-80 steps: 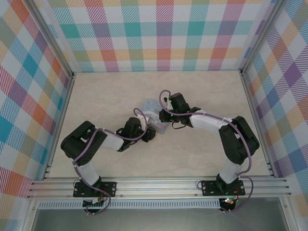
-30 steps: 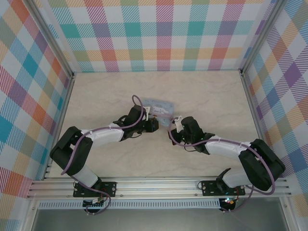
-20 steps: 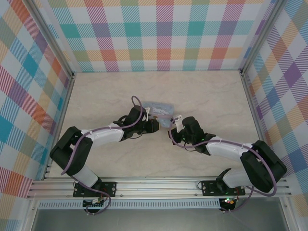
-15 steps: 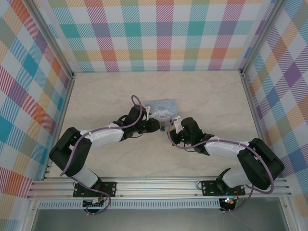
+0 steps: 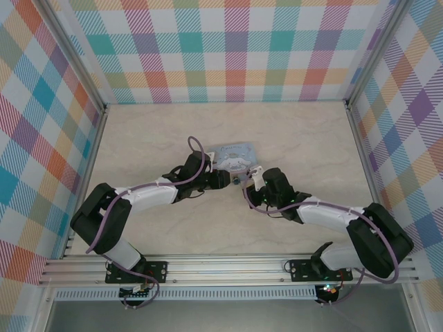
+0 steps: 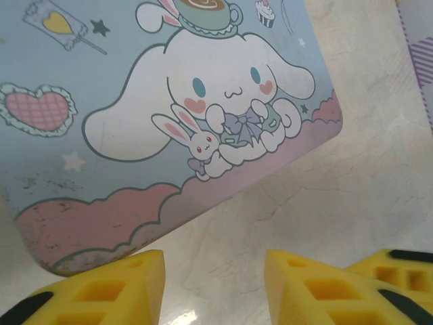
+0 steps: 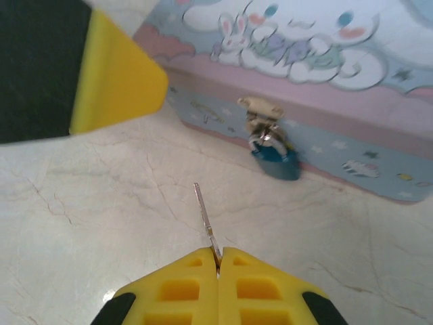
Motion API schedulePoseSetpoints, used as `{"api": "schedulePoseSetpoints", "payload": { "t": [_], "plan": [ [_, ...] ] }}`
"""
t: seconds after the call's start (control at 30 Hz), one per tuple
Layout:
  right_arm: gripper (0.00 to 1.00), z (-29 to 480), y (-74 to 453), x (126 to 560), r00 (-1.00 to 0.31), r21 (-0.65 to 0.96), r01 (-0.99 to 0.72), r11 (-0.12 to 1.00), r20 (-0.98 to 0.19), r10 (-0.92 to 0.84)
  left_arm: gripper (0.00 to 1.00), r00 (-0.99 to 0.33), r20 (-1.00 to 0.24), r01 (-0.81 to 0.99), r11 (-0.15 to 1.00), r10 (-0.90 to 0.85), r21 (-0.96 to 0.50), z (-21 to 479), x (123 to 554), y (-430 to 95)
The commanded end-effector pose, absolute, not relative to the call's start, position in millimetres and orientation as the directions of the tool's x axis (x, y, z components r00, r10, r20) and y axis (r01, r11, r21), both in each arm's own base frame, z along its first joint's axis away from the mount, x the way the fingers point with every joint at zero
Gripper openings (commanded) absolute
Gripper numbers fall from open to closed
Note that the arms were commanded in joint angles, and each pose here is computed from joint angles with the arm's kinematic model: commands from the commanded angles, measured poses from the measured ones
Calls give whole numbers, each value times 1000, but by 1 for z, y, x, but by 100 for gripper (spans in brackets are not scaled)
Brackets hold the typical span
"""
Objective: Unlock the padlock with the key
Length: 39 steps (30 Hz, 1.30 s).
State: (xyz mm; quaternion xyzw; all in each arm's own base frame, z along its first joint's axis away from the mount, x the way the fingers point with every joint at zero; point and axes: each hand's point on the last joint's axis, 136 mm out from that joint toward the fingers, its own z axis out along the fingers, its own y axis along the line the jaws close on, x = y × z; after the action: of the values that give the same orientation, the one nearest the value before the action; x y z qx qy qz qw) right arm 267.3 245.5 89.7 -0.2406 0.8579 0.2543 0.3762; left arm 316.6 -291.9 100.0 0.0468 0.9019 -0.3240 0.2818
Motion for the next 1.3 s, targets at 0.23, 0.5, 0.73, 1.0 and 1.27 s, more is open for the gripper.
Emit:
{"api": "schedulePoseSetpoints", "payload": {
  "t": [0.23, 0.5, 0.73, 1.0, 1.27],
  "plan": [
    [0, 144, 241, 338, -656, 381, -535, 754, -750, -86, 60, -791, -605, 282, 820, -96, -498, 111, 327, -278],
    [0, 123, 260, 378, -766, 436, -463, 772, -635, -101, 73, -749, -652, 276, 842, -113, -463, 129, 325, -255],
    [0, 94, 254, 384, -860, 449, -317, 836, -508, -53, 80, -733, -674, 314, 834, -90, -454, 131, 316, -250],
    [0, 56, 246, 357, -933, 497, -183, 848, -361, 10, 82, -732, -678, 335, 833, -64, -440, 126, 307, -246],
    [0, 28, 246, 329, -961, 561, -117, 819, -272, 50, 82, -742, -668, 350, 821, -52, -452, 119, 301, -247]
  ]
}}
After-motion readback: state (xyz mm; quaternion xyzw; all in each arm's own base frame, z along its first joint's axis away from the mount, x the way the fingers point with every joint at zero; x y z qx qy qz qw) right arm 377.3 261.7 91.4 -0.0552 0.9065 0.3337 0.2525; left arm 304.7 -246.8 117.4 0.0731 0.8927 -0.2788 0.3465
